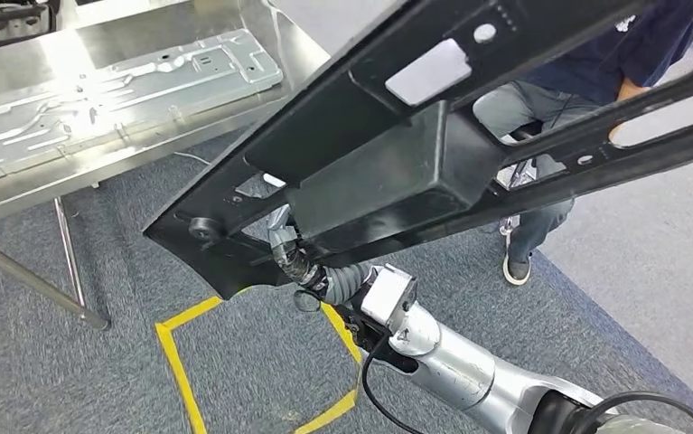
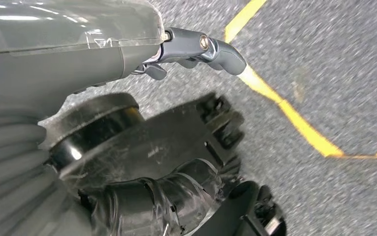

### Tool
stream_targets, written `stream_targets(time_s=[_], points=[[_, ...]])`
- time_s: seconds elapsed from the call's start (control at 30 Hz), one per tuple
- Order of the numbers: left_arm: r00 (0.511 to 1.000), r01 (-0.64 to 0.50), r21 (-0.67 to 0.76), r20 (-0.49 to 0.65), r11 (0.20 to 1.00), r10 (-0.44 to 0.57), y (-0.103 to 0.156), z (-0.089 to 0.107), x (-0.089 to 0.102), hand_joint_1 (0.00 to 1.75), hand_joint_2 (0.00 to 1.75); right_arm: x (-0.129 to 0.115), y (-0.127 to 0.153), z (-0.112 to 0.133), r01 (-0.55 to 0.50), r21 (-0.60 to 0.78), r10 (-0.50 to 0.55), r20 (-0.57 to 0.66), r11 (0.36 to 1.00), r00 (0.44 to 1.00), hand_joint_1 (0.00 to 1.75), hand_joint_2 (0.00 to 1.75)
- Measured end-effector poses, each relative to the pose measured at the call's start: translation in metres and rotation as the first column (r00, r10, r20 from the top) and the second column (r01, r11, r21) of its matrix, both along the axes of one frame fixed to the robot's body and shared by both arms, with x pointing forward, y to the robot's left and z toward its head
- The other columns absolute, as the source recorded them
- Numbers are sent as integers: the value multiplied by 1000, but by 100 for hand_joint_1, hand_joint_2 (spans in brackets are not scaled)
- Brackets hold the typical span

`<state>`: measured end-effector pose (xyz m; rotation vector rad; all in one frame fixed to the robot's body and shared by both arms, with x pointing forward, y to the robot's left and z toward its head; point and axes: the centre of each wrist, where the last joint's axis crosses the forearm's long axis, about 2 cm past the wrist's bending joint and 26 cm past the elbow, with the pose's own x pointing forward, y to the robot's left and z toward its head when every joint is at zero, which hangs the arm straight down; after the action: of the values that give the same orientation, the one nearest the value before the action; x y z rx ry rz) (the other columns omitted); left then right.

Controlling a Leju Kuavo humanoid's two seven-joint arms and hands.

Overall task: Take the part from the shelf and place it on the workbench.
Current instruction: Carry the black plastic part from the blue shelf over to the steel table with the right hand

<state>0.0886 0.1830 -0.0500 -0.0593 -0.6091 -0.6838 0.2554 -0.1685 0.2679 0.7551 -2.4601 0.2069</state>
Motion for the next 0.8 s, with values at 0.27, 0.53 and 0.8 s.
stream_targets(time_s=[0.27,0.53,0.8], points=[[1000,0,2,2,1000,0,0,0,0,0,175,1,0,0,1,1,-1,0,1000,1000,175,175],[1000,1,-2,1,1000,-1,-1,0,0,0,175,1,0,-2,3,-1,-3,-5,1000,1000,175,175],[1000,4,-5,8,1000,-4,-1,0,4,0,175,1,0,-1,2,0,-2,-2,1000,1000,175,175]])
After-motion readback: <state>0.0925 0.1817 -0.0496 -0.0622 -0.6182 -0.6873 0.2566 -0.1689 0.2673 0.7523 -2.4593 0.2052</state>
